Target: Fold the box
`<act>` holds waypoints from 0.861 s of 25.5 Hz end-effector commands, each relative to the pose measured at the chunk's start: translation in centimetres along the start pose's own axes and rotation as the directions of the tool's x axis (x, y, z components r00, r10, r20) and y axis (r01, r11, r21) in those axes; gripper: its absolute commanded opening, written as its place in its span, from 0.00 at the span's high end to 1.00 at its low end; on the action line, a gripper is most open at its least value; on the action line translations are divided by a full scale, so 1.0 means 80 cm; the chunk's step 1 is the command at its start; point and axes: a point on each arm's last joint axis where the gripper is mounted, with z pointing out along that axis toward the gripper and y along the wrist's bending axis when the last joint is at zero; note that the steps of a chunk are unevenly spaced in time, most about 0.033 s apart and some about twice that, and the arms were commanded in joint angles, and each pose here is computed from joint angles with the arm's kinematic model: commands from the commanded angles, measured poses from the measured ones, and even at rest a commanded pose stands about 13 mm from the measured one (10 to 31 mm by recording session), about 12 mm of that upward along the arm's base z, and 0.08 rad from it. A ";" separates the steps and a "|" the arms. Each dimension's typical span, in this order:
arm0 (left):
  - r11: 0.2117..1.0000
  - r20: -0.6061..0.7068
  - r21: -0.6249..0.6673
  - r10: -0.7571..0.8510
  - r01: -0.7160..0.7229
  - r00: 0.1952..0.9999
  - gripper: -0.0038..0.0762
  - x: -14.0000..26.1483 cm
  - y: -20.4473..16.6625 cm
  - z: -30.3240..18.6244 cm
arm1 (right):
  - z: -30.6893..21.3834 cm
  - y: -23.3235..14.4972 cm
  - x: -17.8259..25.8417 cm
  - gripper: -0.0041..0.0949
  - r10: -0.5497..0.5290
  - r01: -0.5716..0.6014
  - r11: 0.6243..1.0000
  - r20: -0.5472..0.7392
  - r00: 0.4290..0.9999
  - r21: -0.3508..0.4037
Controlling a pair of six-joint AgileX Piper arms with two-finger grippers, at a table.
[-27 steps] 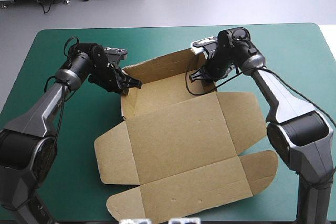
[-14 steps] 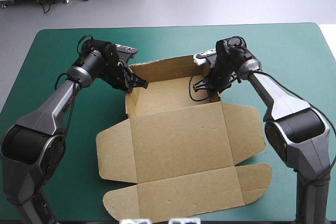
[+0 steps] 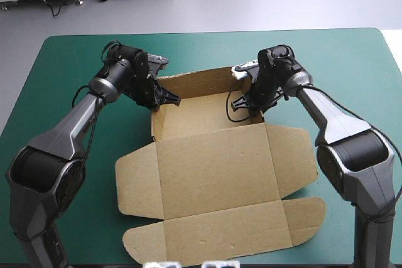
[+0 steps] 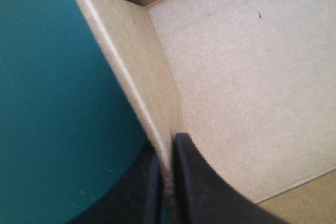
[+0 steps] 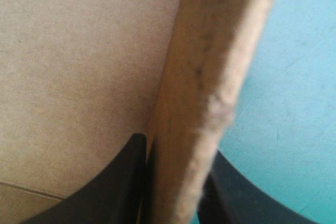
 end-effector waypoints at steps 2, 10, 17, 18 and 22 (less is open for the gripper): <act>0.999 -0.020 -0.024 0.032 -0.033 0.999 0.75 0.004 0.000 -0.020 | -0.028 -0.007 0.003 0.77 -0.005 0.004 0.999 0.036 0.999 0.036; 0.999 0.138 -0.021 0.036 -0.033 0.990 0.27 0.000 -0.003 -0.087 | -0.066 -0.006 0.008 0.18 -0.009 0.005 0.999 0.105 0.994 0.039; 0.996 0.309 -0.088 0.061 -0.035 0.949 0.27 0.012 0.002 -0.166 | -0.178 0.002 0.021 0.18 -0.024 0.012 0.999 0.339 0.940 0.036; 0.993 0.364 -0.109 0.077 -0.040 0.928 0.27 0.021 0.003 -0.191 | -0.213 0.005 0.031 0.18 -0.035 0.022 0.999 0.407 0.913 0.036; 0.982 0.458 -0.191 0.103 -0.016 0.883 0.27 0.060 0.012 -0.257 | -0.290 0.011 0.074 0.18 -0.094 0.071 0.995 0.537 0.838 0.065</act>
